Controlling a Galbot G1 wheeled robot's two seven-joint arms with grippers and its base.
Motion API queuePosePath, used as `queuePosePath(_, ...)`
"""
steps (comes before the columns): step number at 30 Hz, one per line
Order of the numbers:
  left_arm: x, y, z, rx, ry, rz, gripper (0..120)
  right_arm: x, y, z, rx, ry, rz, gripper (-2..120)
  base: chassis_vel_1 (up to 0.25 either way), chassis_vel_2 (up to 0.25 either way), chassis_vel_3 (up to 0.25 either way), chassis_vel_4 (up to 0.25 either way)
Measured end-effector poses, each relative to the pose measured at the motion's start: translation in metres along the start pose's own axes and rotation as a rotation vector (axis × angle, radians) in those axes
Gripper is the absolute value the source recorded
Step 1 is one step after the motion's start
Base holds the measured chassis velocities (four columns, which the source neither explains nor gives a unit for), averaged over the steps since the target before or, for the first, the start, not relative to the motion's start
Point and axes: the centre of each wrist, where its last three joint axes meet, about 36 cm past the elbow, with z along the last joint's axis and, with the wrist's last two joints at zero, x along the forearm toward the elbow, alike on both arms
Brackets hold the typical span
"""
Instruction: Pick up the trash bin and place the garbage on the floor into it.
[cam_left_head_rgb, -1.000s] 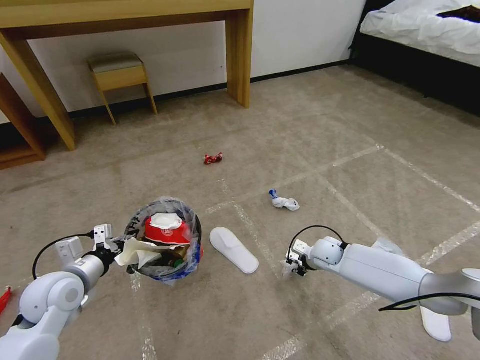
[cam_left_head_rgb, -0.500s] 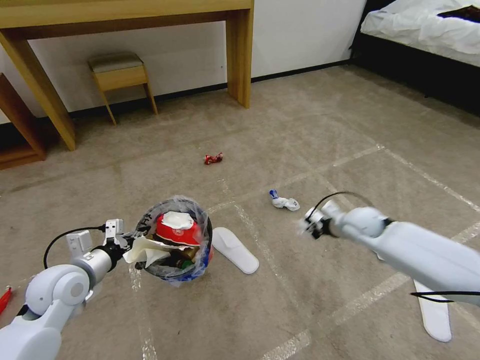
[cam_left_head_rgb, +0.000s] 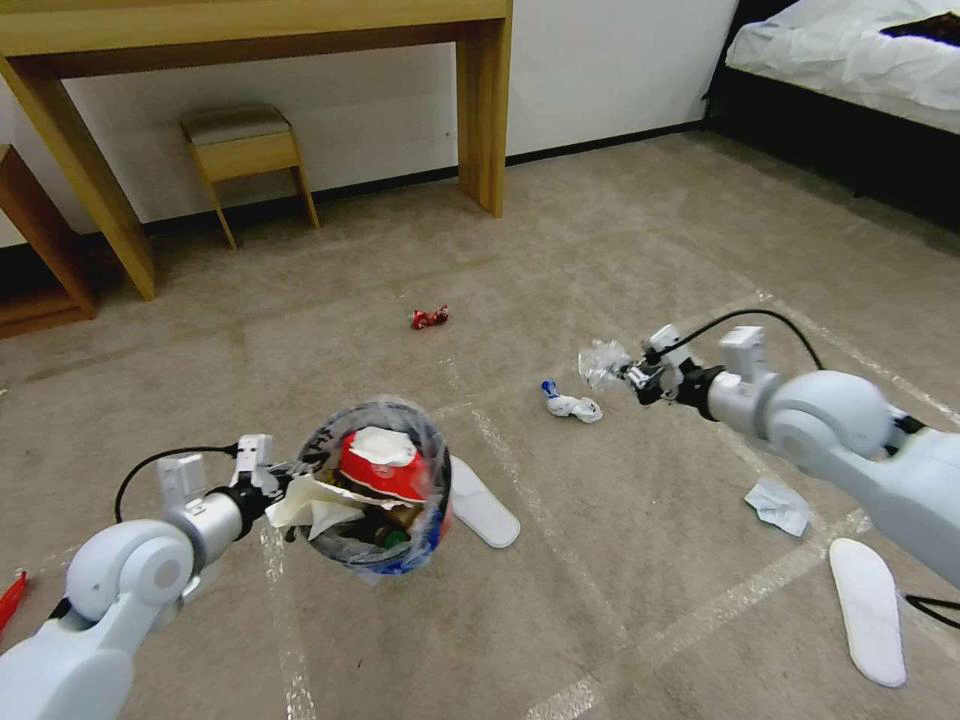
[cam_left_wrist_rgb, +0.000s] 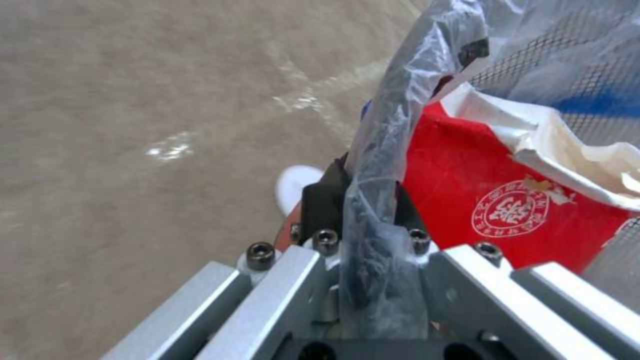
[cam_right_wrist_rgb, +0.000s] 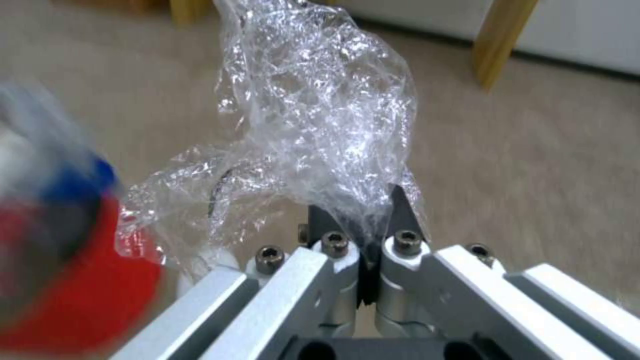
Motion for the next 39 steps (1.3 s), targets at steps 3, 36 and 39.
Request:
queuePosePath(3,-0.015,-0.004,-0.005,0.012,0.025,0.023,1,0.016,0.019,-0.004,-0.047,-0.088,-0.035,0,0.0,0.0,0.0,0.0)
queuePosePath(36,-0.026,-0.067,-0.007,0.185,0.131,0.097,1,-0.043,0.149,0.004,-0.167,-0.326,-0.556,0,0.0,0.0,0.0,0.0)
queuePosePath(39,-0.023,-0.069,-0.008,0.201,0.127,0.093,1,-0.048,0.158,0.011,-0.171,-0.308,-0.578,0,0.0,0.0,0.0,0.0)
